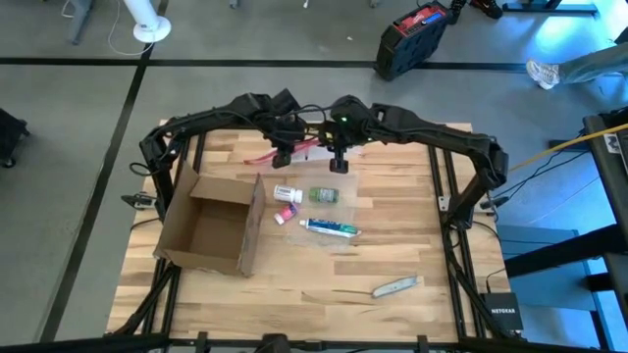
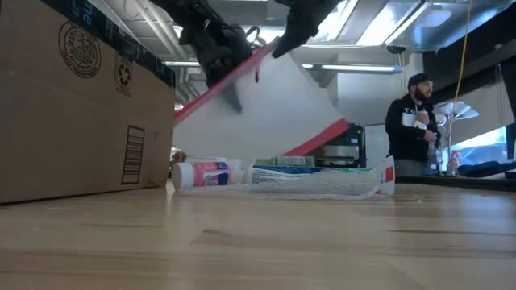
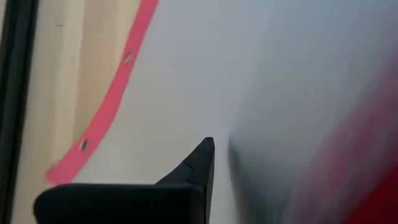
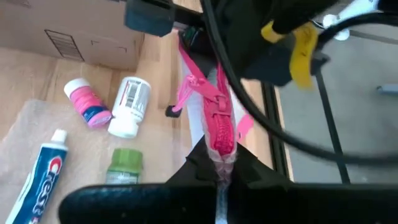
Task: Unpack boxes
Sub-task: Open the transparent zip bag
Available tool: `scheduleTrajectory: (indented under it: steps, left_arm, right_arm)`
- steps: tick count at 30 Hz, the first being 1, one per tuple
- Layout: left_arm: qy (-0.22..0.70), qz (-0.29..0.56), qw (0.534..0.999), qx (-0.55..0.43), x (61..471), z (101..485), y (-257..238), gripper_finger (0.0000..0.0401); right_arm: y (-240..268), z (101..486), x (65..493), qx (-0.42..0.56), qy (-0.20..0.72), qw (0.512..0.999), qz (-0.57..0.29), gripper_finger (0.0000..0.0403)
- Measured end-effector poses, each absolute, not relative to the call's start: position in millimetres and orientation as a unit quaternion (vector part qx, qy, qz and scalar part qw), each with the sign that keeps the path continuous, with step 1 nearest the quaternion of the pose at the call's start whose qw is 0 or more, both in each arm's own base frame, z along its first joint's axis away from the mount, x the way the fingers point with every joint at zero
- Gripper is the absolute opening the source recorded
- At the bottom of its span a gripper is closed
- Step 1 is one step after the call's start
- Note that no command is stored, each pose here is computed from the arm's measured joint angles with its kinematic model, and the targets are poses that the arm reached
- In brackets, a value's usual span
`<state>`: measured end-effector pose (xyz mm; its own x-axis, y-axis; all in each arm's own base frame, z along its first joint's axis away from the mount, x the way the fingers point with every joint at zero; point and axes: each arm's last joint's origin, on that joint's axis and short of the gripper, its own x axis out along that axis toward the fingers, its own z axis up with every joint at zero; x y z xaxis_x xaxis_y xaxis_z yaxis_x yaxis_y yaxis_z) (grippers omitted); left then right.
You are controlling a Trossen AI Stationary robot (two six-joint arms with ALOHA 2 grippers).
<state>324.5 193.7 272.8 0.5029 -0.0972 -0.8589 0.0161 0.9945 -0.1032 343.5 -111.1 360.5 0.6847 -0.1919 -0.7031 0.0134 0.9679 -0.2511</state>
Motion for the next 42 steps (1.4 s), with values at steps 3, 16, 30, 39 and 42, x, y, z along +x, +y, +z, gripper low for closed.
scheduleTrajectory:
  steps: [3,16,30,39,42]
  left_arm:
    - [0.498,-0.027,0.866,-0.042,322.4,272.8,197.2,0.0038]
    - [0.505,-0.032,0.862,-0.032,315.4,272.0,204.6,0.0003]
    - [0.502,-0.042,0.864,-0.011,314.0,281.2,195.4,0.0001]
    - [0.489,-0.01,0.872,0.027,301.8,328.1,195.8,0.0]
    - [0.488,-0.003,0.872,0.042,301.4,343.3,192.8,0.0]
  right_arm:
    - [-108.9,367.7,334.7,-0.117,0.396,0.908,-0.065,0.0]
    - [-106.4,376.1,300.0,-0.086,0.462,0.878,-0.088,0.0]
    - [-104.9,373.5,295.7,-0.059,0.48,0.872,-0.075,0.0]
    - [-101.6,368.1,287.3,-0.041,0.523,0.849,-0.058,0.0059]
    - [-102.7,367.8,286.4,-0.045,0.53,0.843,-0.082,0.0095]
